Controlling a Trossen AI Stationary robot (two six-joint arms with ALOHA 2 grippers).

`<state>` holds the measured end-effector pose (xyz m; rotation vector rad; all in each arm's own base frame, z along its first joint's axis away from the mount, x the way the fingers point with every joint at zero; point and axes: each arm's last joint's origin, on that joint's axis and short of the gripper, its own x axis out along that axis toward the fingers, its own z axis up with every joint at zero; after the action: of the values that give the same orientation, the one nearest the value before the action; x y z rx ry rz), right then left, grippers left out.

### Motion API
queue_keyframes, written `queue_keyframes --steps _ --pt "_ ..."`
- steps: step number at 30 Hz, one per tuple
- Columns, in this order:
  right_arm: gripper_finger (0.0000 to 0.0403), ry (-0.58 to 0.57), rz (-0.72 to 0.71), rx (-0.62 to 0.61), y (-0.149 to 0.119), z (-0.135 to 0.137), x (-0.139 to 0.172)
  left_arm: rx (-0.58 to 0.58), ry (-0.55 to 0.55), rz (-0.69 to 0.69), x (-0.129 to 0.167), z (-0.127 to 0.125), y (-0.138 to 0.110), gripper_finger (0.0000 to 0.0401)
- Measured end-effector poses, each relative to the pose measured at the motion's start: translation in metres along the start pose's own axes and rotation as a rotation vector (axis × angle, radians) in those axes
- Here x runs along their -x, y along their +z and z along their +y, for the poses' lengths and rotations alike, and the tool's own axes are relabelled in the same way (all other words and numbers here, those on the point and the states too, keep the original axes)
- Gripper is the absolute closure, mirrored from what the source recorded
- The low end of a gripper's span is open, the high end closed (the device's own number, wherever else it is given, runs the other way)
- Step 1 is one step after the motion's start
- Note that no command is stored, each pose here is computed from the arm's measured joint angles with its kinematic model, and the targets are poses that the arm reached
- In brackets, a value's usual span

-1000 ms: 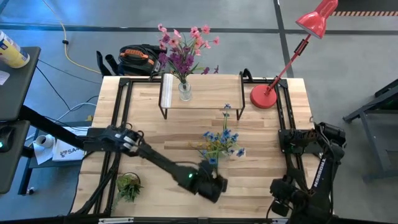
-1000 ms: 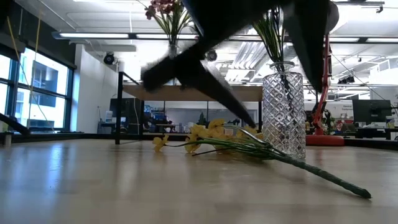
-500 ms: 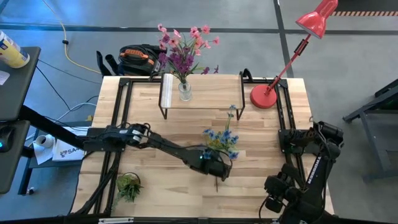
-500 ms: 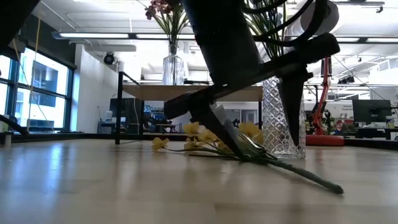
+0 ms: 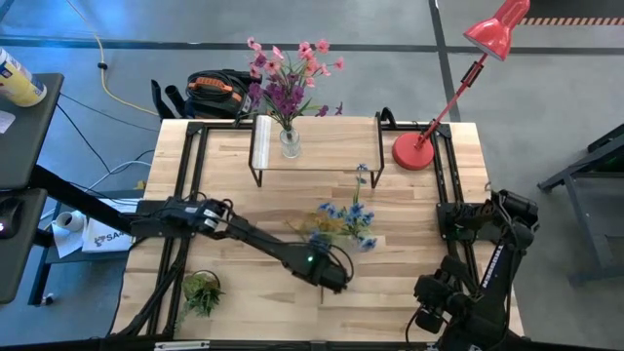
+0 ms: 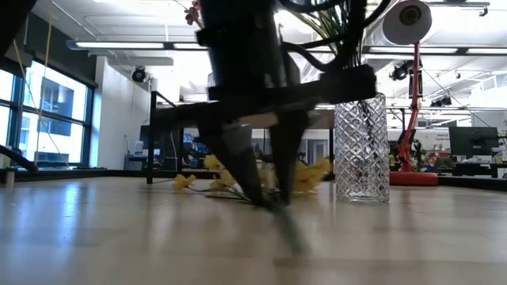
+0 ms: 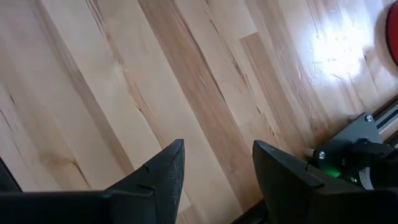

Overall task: Pick and place flowers into a vace then onto a shelf
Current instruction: Put the yellow flowers into the transparent vase

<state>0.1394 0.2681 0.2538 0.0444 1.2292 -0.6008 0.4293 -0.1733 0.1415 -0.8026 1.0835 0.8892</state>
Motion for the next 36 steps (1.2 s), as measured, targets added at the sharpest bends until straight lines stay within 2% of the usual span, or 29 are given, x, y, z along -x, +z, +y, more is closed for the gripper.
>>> queue_keyframes --steps 4,9,14,18,20,23,29,31,33,36 --pt "0.0221 0.001 -0.007 0.004 0.0 0.0 0.0 -0.027 0.051 0.021 0.002 0.005 -0.009 0.0305" --pt "0.0221 0.002 -0.007 0.003 0.0 0.0 0.0 -0.055 0.064 0.053 0.005 0.007 -0.018 0.0347" --pt "0.0221 0.005 -0.009 0.002 0.0 0.0 0.0 -0.007 0.049 0.046 0.018 0.008 -0.04 0.035" --pt "0.0221 0.007 -0.014 0.001 0.0 0.001 0.0 0.088 0.027 -0.032 0.038 0.014 -0.066 0.035" --pt "0.0221 0.008 -0.02 0.001 0.001 0.001 0.0 0.128 -0.019 -0.12 0.053 0.018 -0.08 0.0351" --pt "0.0221 0.009 -0.038 0.007 0.001 0.001 0.0 0.21 -0.15 -0.268 0.083 0.024 -0.099 0.0351" --pt "0.0221 0.06 -0.131 0.055 0.004 0.006 0.001 0.26 -0.562 -0.728 0.129 0.028 -0.137 0.0351" --pt "0.0221 0.069 -0.158 0.068 0.006 0.008 0.0 0.252 -0.664 -0.887 0.145 0.025 -0.144 0.0351" --pt "0.0221 0.066 -0.176 0.08 0.009 0.008 -0.001 0.237 -0.697 -0.997 0.155 0.018 -0.15 0.0344" --pt "0.0221 0.055 -0.196 0.089 0.015 0.008 -0.003 0.157 -0.661 -1.067 0.171 0.005 -0.154 0.0332"
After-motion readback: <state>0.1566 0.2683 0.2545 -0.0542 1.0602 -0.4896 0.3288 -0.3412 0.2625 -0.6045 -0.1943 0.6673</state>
